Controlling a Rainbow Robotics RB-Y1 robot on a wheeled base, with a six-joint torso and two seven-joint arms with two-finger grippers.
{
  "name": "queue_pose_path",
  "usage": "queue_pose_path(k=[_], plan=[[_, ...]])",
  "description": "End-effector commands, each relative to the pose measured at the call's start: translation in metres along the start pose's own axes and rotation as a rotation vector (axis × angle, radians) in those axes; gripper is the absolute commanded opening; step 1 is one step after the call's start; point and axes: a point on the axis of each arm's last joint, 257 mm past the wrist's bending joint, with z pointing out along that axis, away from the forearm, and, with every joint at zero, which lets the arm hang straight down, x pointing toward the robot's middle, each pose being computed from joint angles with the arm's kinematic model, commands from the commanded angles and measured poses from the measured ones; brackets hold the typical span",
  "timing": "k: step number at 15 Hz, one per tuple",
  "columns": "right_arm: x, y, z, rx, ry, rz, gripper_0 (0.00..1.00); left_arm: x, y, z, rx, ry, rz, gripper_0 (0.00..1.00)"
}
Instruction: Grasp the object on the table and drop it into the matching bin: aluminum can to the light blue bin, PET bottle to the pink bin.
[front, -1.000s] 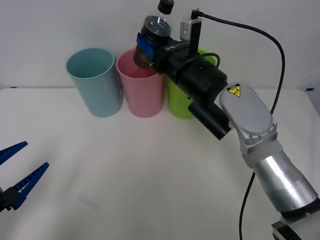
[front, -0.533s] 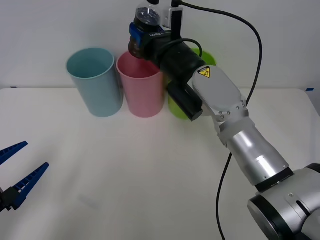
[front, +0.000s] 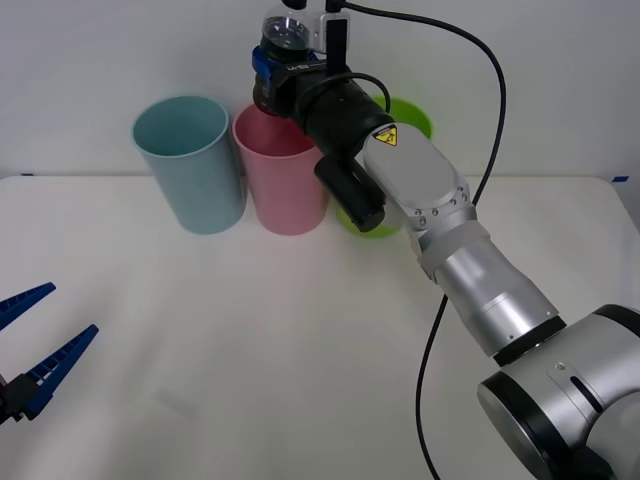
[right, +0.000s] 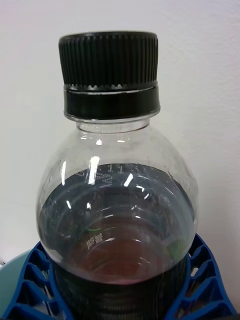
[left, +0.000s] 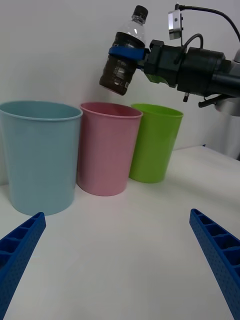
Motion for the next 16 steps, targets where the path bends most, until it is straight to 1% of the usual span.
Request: queue_pose_path(k=[1, 5, 8, 11, 16], plan=[[0.001, 0.000, 0.000, -0.001, 0.002, -0.004, 1.00, 0.000, 0.000, 0.000, 0.000, 0.000, 0.000, 1.00], [0.003, -0.003, -0.002, 0.004, 0.004, 0.003, 1.00, 0.000, 0.000, 0.000, 0.000, 0.000, 0.000, 1.00], [-0.002, -0.007, -0.011, -0.003, -0.014, 0.000, 1.00, 0.000, 0.000, 0.000, 0.000, 0.000, 0.000, 1.00], [-0.004, -0.008, -0.029, -0.032, -0.024, -0.003, 1.00, 0.000, 0.000, 0.000, 0.000, 0.000, 0.000, 1.00], [-0.001, -0.010, -0.078, -0.071, -0.037, -0.046, 1.00, 0.000, 0.000, 0.000, 0.000, 0.000, 0.000, 1.00]])
